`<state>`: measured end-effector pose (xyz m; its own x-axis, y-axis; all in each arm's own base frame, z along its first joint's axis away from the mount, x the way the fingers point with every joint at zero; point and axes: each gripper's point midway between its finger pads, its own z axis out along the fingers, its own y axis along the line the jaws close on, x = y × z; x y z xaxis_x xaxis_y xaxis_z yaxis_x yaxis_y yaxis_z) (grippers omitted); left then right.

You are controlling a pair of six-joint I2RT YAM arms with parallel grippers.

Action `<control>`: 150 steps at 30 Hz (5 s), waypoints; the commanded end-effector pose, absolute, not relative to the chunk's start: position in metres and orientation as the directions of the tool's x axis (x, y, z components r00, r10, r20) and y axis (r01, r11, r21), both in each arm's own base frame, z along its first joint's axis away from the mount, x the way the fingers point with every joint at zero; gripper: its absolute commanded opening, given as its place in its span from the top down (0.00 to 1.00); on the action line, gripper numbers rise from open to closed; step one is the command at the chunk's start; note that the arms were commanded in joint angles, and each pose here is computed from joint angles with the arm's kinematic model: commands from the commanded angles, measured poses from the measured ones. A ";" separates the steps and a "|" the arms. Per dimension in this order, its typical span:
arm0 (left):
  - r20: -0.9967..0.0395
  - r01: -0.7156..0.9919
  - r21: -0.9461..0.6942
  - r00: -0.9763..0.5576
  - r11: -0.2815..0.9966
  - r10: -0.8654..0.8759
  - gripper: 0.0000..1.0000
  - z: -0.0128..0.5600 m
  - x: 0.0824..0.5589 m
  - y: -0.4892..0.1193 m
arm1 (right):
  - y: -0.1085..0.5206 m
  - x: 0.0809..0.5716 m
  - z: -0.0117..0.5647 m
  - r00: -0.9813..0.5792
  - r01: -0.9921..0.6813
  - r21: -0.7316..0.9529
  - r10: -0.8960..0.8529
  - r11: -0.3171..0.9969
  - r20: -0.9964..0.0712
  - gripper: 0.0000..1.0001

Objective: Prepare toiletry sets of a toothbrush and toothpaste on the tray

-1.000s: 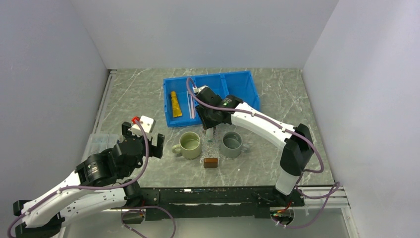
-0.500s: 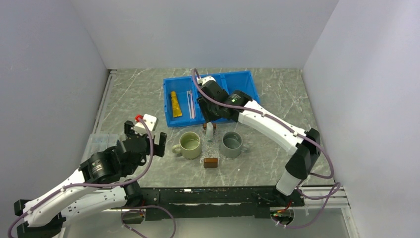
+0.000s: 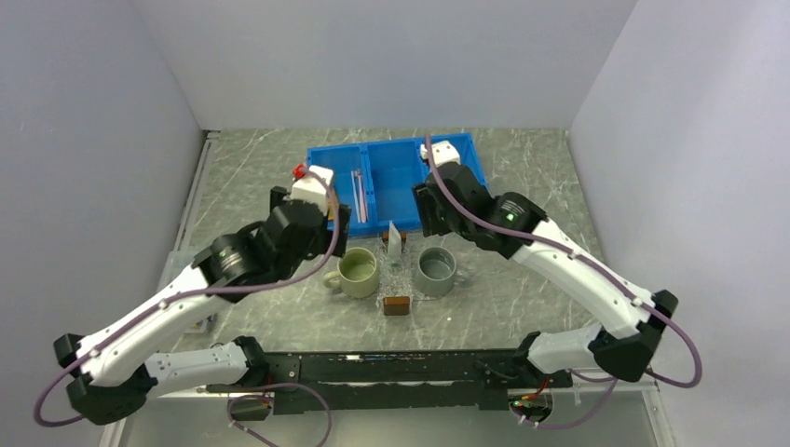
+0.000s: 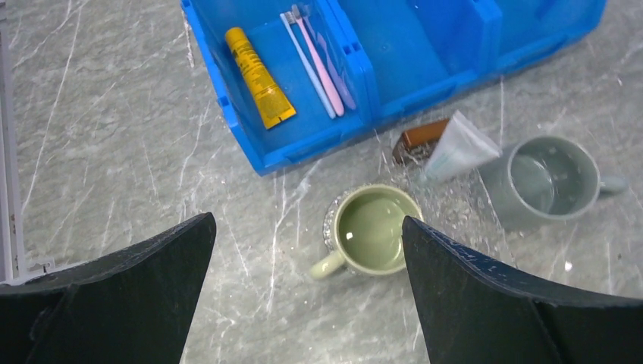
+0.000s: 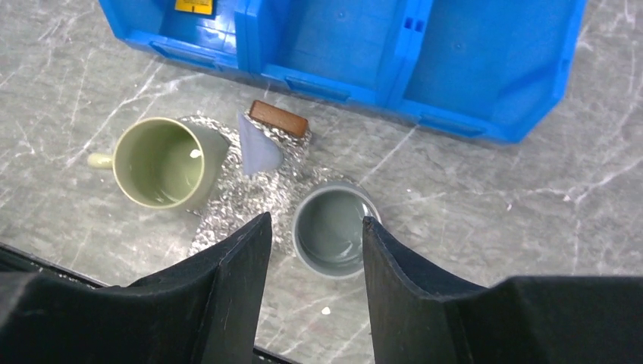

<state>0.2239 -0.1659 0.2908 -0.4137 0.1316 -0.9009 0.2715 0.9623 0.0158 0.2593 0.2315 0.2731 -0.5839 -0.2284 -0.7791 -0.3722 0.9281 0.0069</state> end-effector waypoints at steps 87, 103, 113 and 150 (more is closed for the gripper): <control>-0.434 -0.107 -0.110 -0.889 0.988 -0.144 0.45 0.035 0.470 -0.214 | 0.162 0.194 0.272 -0.537 -0.384 0.098 -0.135 0.918 -0.833 0.59; -0.412 -0.099 -0.069 -0.903 0.993 -0.119 0.69 0.029 0.458 -0.205 | 0.164 0.192 0.276 -0.537 -0.389 0.118 -0.121 0.914 -0.835 0.59; -0.438 -0.077 -0.093 -0.892 0.993 -0.110 1.00 0.042 0.461 -0.207 | 0.166 0.191 0.278 -0.544 -0.391 0.130 -0.115 0.911 -0.831 0.59; -0.721 0.414 -0.419 -0.692 0.808 -0.019 1.00 0.262 0.359 -0.231 | 0.209 0.198 0.306 -0.503 -0.522 0.189 -0.122 0.832 -0.856 0.59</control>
<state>0.3908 -0.2142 0.2197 -0.7429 -0.0615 -0.6666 0.2343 0.9089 -0.3450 0.1969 0.1903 0.2758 -0.5641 -0.1482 -0.8123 -0.4442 0.8837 0.1472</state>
